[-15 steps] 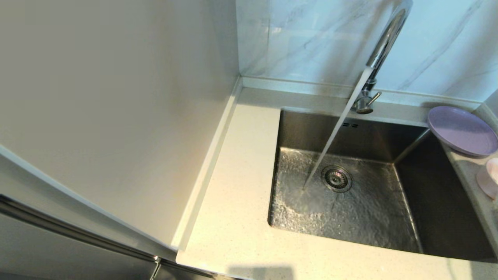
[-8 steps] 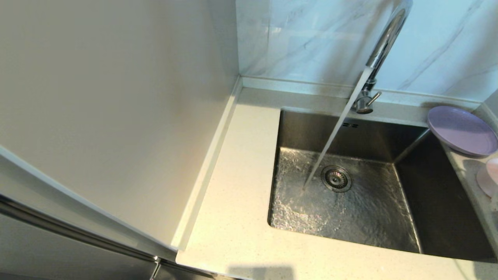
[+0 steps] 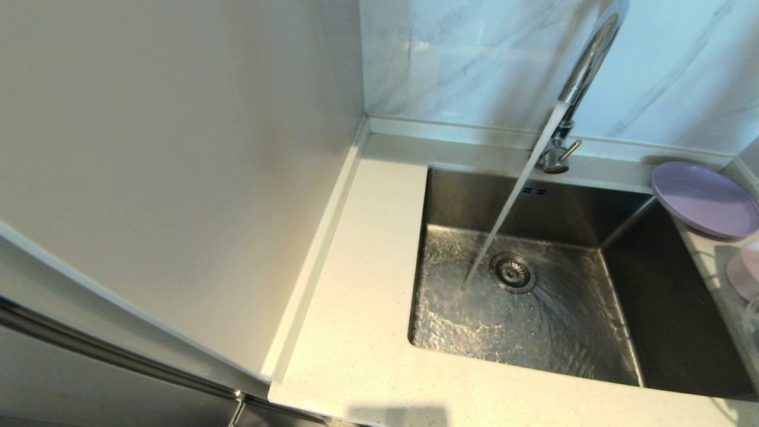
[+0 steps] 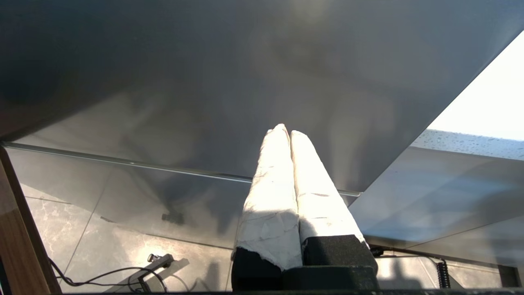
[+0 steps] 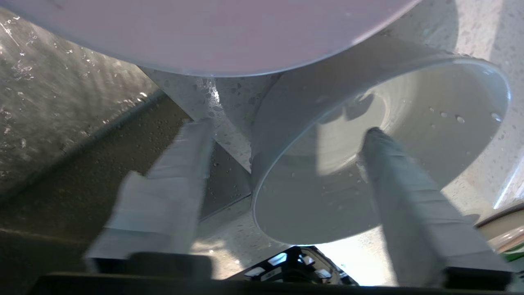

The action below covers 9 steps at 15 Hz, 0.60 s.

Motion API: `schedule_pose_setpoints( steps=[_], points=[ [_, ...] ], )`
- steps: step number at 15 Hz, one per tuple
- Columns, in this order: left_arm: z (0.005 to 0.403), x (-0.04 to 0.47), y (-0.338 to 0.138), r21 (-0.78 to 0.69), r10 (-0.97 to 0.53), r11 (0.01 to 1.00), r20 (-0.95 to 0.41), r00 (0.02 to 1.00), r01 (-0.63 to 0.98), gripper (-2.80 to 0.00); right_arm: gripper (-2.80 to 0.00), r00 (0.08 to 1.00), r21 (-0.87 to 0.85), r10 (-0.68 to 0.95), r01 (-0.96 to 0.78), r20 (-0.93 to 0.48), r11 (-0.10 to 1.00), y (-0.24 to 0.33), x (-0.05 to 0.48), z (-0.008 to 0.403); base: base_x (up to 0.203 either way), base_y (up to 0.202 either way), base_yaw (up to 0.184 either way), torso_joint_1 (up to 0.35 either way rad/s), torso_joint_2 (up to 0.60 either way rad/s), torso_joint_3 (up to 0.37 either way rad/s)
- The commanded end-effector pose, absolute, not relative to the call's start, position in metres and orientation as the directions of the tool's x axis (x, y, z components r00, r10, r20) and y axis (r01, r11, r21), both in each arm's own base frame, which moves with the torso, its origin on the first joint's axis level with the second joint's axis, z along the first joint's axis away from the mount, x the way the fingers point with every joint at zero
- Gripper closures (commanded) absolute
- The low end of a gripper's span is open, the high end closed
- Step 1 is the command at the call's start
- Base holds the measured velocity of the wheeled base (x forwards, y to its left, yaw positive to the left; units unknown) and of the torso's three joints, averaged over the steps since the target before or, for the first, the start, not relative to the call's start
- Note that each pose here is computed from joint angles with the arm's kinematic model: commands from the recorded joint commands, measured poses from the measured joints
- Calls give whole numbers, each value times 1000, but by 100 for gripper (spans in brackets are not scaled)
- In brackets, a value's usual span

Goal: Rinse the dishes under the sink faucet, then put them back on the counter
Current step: Pick up the bowl

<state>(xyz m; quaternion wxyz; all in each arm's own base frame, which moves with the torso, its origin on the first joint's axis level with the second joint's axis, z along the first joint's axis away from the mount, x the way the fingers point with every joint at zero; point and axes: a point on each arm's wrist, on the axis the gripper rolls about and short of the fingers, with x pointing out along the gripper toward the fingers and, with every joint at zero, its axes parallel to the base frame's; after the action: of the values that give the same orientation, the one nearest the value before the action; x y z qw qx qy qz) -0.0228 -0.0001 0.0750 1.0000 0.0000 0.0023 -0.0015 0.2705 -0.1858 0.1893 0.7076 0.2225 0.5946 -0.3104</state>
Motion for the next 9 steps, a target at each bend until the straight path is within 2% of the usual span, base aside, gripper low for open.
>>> schedule_pose_setpoints(
  steps=[1, 9],
  points=[
    [75, -23, 0, 0, -3, 1000, -5, 1000, 3, 0, 0, 84, -64, -165, 682, -983, 729, -187, 271, 185, 0, 0, 0, 0, 0, 0],
    [75, -23, 0, 0, -4, 1000, -5, 1000, 4, 0, 0, 66, -84, -155, 607, -986, 790, -193, 262, 183, 0, 0, 0, 0, 0, 0]
  ],
)
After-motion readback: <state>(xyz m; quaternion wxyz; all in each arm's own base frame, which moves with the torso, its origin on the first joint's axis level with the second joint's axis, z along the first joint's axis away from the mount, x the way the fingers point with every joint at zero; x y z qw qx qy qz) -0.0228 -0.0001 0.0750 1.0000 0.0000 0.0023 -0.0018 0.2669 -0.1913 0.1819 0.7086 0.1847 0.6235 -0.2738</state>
